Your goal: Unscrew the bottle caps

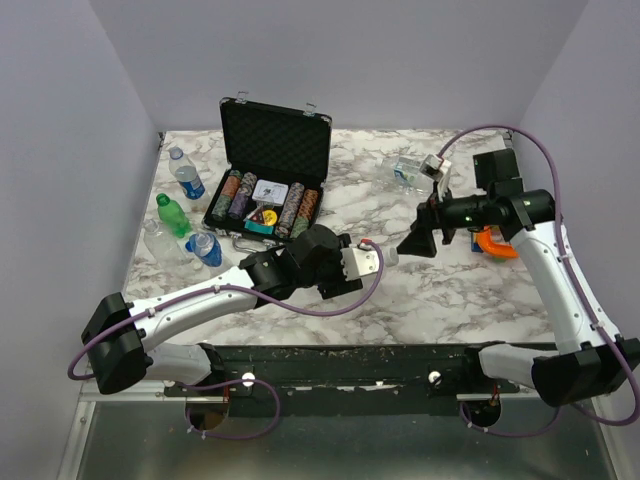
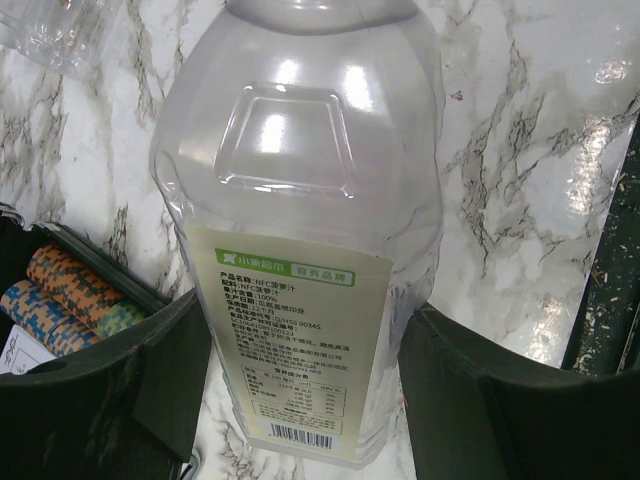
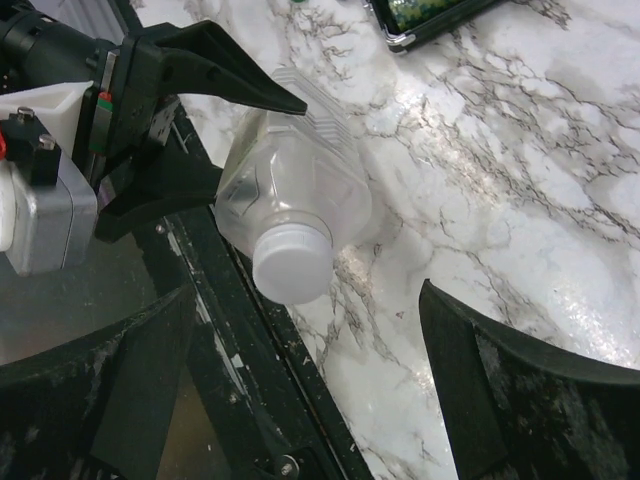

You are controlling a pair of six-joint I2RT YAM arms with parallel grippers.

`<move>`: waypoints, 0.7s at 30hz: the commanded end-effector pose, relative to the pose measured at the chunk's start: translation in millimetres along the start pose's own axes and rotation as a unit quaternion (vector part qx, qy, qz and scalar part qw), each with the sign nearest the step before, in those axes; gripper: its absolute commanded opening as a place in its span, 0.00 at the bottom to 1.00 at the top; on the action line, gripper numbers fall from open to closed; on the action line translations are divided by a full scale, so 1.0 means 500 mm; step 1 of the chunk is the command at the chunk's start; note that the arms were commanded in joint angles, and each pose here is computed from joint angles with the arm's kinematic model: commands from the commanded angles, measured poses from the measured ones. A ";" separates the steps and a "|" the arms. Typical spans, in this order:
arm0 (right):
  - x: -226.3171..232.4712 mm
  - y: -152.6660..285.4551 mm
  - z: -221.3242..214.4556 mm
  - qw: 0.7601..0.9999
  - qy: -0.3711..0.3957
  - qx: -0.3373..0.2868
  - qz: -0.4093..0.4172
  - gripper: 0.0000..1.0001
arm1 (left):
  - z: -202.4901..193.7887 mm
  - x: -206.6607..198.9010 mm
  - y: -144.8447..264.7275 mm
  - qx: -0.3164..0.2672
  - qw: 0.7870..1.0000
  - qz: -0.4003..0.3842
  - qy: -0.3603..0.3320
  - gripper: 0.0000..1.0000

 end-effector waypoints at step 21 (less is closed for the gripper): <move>0.011 -0.102 -0.030 0.991 0.012 0.131 0.032 0.59 | 0.019 0.007 0.004 -0.014 1.000 0.018 0.014 0.00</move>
Point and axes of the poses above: each gripper's point midway between its finger pads, its own y axis back along the fingers, its own x axis along the line the jaws close on, z = x × y, the point moved 7 cm from there along y, back along the fingers, and after that the axes turned 2 degrees about -y, right-handed, at the moved point
